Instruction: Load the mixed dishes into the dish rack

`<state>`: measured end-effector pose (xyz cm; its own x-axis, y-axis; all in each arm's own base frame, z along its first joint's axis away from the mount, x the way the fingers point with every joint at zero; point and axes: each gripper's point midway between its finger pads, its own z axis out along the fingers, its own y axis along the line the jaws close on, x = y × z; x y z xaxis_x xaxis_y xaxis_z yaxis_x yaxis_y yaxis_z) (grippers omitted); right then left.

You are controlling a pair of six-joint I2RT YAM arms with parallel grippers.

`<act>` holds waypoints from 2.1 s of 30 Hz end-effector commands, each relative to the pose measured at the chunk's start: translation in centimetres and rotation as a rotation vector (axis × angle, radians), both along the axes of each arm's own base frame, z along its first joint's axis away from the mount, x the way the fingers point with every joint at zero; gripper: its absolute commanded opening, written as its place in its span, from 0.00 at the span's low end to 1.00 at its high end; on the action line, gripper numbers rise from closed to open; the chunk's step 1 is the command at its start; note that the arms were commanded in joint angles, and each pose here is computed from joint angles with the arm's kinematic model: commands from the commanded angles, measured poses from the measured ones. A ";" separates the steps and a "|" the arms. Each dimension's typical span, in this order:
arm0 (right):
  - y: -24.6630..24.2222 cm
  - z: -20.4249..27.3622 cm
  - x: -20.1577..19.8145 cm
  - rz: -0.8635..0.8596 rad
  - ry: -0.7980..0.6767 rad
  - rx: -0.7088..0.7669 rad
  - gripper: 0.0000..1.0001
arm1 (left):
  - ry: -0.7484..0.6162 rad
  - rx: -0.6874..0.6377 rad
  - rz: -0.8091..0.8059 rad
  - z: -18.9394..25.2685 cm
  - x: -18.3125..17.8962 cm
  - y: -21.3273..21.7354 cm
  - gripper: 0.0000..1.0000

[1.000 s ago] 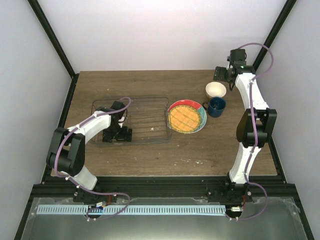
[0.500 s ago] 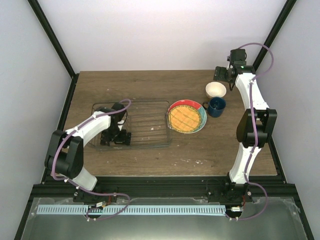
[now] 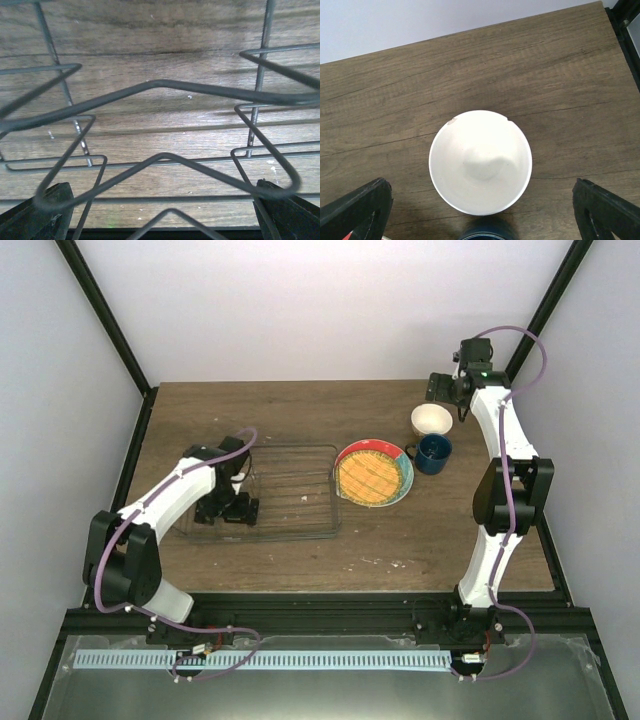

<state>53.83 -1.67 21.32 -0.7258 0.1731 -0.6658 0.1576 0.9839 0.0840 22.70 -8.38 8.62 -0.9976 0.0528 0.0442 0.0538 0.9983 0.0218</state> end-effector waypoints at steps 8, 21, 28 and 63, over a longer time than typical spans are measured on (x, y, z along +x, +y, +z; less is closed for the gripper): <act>1.6 0.8 -0.5 0.058 -0.042 0.031 1.00 | -0.152 0.036 0.005 6.4 4.3 0.9 1.00; 0.0 1.5 -2.8 0.025 -0.079 -0.073 1.00 | -0.734 0.074 0.169 18.8 24.5 2.3 1.00; -1.9 -2.0 -3.0 -0.070 0.027 -0.075 1.00 | -0.780 0.075 0.204 18.8 29.3 2.1 1.00; -3.1 -14.9 3.7 -0.034 0.181 0.126 0.25 | -0.652 -0.041 0.042 12.6 31.2 -1.3 1.00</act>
<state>55.95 -5.71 5.57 -0.8335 0.2909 -0.4697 0.2667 0.9564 0.1190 53.18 -9.07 20.46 -0.8342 -0.0154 -0.5513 -0.0302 0.9994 0.0179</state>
